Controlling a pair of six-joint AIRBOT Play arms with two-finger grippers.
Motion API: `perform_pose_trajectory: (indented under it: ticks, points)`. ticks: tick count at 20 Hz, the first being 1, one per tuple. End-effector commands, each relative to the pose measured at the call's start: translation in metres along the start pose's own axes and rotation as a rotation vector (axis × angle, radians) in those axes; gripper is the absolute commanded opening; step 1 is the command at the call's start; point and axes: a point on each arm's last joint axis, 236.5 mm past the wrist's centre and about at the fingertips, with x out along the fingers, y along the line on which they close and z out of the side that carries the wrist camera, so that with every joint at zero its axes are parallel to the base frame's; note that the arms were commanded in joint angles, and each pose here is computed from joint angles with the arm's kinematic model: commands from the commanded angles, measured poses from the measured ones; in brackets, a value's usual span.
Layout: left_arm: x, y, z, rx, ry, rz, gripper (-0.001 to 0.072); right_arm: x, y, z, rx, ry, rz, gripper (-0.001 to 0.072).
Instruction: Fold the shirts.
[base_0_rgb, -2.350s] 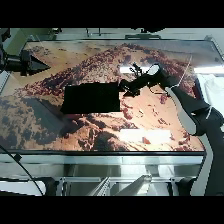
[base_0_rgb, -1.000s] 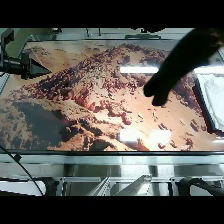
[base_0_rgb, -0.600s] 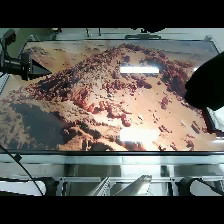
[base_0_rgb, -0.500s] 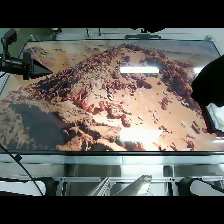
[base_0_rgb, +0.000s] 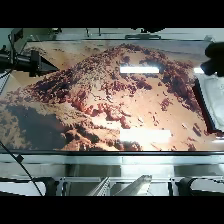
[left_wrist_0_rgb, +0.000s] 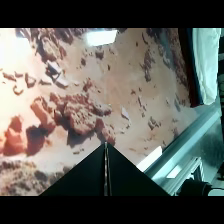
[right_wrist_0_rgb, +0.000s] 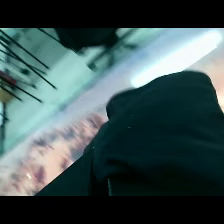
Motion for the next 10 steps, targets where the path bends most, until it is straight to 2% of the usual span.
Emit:
perform_pose_trajectory:
  ticks: [1, 3, 5, 9, 10]
  points:
    - [0.009, -0.008, -0.005, 0.024, 0.028, -0.008, 0.0016, -0.003, -0.085, -0.088, 0.073, 0.320, -0.239, 0.0014]
    - [0.012, -0.012, -0.009, 0.029, 0.046, -0.016, 0.0016, -0.015, -0.104, -0.147, 0.133, 0.482, -0.289, 0.0014]
    - [0.017, -0.017, -0.011, 0.038, 0.059, -0.022, 0.0016, -0.029, -0.118, -0.183, 0.203, 0.536, -0.336, 0.0016]
    - [0.024, -0.025, -0.016, 0.079, 0.086, -0.035, 0.0016, -0.085, -0.182, -0.224, 0.380, 0.626, -0.696, 0.0017]
    - [0.024, -0.025, -0.018, 0.079, 0.092, -0.038, 0.0016, -0.096, -0.195, -0.226, 0.368, 0.634, -0.768, 0.0026]
